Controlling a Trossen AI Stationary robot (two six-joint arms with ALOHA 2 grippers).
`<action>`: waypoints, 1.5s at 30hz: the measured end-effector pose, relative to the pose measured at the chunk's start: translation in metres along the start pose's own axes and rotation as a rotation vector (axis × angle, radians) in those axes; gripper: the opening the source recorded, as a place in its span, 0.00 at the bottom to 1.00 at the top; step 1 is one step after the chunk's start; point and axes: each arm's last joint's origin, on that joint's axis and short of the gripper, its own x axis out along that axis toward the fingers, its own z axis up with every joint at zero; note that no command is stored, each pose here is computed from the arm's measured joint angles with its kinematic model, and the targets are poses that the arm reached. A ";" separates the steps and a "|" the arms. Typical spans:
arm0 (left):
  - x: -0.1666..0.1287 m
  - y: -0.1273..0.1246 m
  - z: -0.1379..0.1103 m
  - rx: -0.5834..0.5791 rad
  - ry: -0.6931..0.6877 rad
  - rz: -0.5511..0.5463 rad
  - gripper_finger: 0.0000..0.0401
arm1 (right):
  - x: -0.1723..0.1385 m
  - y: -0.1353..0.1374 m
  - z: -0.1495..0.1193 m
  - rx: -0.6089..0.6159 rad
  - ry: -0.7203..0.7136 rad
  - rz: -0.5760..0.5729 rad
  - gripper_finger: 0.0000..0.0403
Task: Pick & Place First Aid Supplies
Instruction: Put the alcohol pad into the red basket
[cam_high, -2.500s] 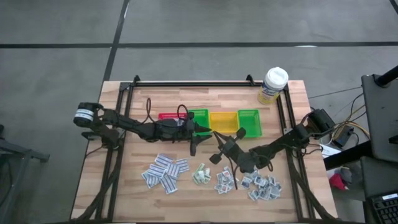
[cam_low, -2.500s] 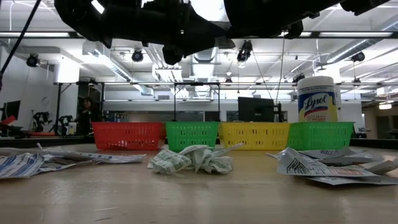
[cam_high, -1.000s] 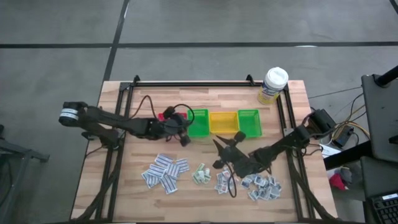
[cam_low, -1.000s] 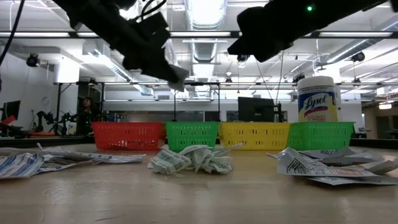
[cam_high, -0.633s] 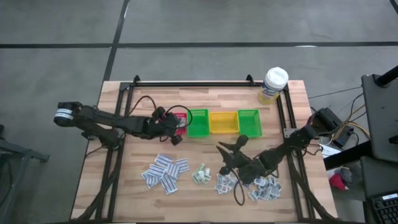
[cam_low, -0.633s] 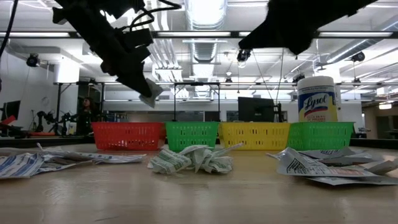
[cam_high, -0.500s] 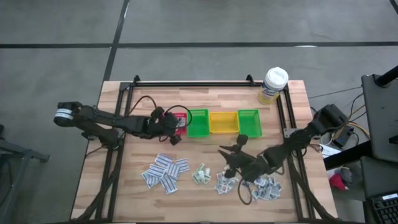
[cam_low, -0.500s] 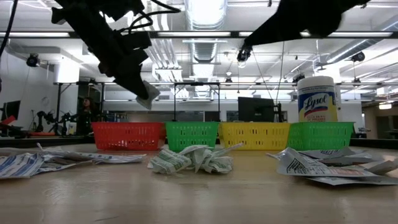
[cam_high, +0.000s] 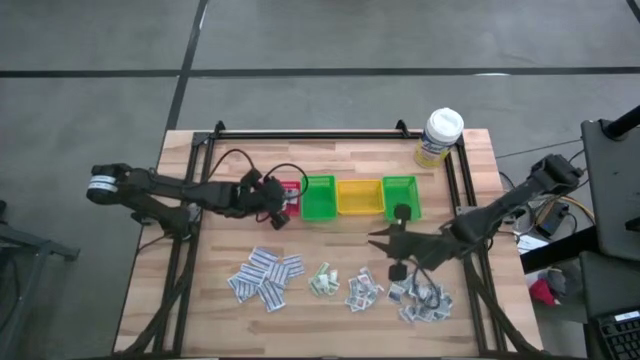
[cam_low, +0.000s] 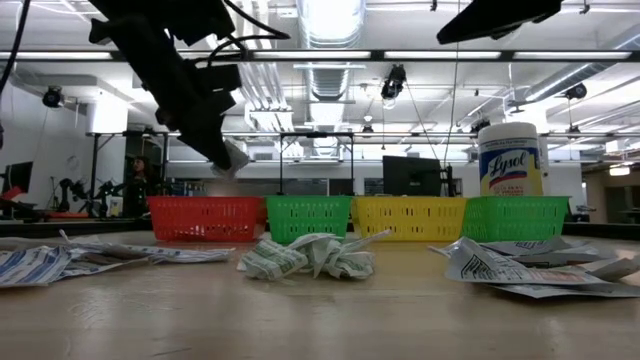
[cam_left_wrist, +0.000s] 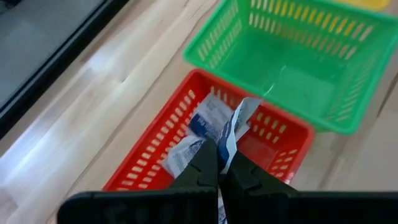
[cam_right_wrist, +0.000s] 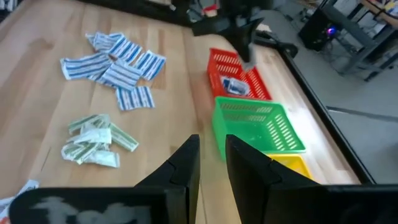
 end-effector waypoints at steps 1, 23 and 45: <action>0.001 0.001 0.000 0.000 0.009 0.003 0.00 | -0.004 -0.003 0.000 0.012 -0.011 0.001 0.17; 0.017 0.021 -0.005 0.021 0.207 -0.125 0.00 | -0.029 -0.030 -0.042 0.215 -0.079 0.017 0.15; 0.044 0.044 -0.007 -0.037 0.358 -0.233 0.00 | -0.051 -0.049 -0.040 0.222 -0.185 0.029 0.13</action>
